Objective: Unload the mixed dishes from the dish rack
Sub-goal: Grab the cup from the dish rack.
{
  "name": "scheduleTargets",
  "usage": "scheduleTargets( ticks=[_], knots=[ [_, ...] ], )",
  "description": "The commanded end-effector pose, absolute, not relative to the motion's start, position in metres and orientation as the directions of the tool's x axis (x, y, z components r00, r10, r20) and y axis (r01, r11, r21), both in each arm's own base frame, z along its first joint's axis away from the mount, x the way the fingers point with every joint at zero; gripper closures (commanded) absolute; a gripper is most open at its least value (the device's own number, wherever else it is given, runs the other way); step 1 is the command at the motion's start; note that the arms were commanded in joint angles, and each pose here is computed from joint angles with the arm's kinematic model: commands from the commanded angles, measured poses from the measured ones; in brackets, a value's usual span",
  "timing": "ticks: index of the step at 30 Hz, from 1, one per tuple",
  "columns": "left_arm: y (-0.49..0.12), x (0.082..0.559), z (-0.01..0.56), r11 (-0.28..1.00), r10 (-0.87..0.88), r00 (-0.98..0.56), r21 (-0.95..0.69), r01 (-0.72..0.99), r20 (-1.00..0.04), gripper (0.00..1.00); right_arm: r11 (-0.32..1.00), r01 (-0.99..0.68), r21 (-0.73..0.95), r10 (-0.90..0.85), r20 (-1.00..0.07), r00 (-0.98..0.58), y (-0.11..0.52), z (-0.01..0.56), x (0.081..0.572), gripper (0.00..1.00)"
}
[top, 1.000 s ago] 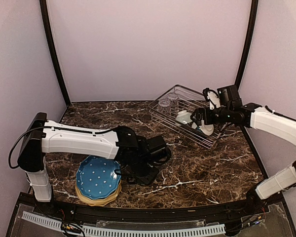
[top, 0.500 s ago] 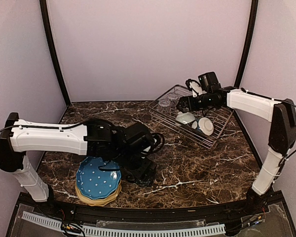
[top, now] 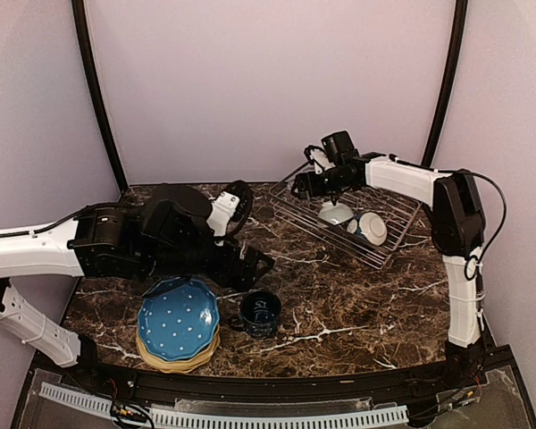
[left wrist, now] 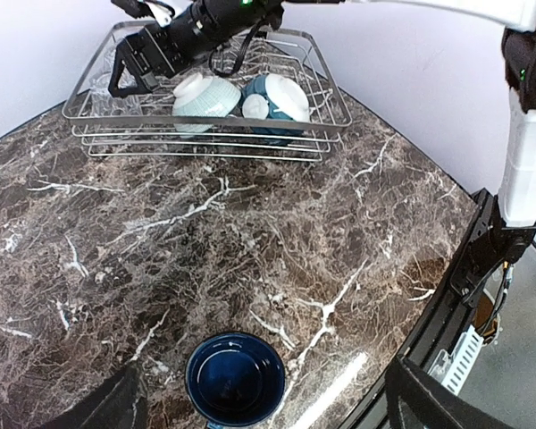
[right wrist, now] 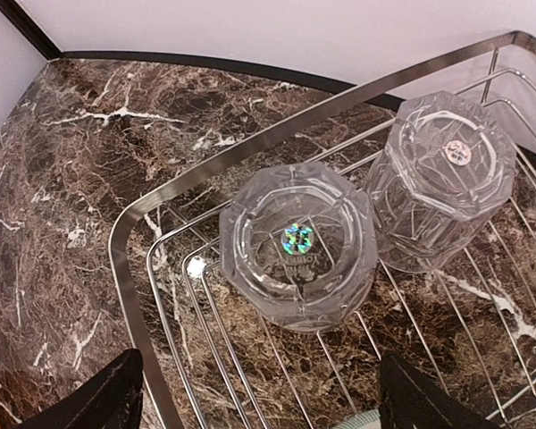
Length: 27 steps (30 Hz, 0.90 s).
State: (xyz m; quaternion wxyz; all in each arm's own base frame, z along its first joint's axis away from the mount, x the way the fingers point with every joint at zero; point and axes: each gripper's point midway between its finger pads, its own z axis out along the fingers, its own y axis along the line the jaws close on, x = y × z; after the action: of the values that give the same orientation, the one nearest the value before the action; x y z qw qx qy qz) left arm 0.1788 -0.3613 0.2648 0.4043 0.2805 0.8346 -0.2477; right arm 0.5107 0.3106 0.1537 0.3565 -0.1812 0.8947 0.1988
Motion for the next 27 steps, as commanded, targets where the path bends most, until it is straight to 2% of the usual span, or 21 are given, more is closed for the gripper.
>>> scheduleTargets(
  ticks=[1,4,11,16,19,27],
  knots=[
    [-0.345,0.184,0.277,0.735,0.225,-0.463,-0.162,0.659,-0.857,0.09,0.874,-0.431,0.226,-0.158,-0.706,-0.691,0.320,0.140,0.531,0.16],
    [-0.336,0.181,0.271,0.738,0.227,-0.469,-0.164,0.655,-0.853,0.09,0.886,-0.411,0.216,-0.148,-0.707,-0.692,0.323,0.132,0.543,0.18],
    [-0.319,0.173,0.263,0.742,0.191,-0.507,-0.215,0.635,-0.841,0.09,0.903,-0.381,0.199,-0.127,-0.724,-0.679,0.329,0.122,0.568,0.15],
    [-0.305,0.169,0.260,0.749,0.161,-0.522,-0.241,0.617,-0.838,0.09,0.907,-0.373,0.198,-0.115,-0.734,-0.669,0.333,0.119,0.577,0.17],
    [-0.301,0.169,0.260,0.753,0.152,-0.524,-0.245,0.611,-0.838,0.09,0.900,-0.386,0.203,-0.117,-0.741,-0.661,0.337,0.122,0.578,0.23],
    [-0.302,0.170,0.261,0.758,0.148,-0.525,-0.244,0.604,-0.838,0.09,0.896,-0.410,0.169,-0.130,-0.784,-0.607,0.332,0.166,0.569,0.47]
  ],
)
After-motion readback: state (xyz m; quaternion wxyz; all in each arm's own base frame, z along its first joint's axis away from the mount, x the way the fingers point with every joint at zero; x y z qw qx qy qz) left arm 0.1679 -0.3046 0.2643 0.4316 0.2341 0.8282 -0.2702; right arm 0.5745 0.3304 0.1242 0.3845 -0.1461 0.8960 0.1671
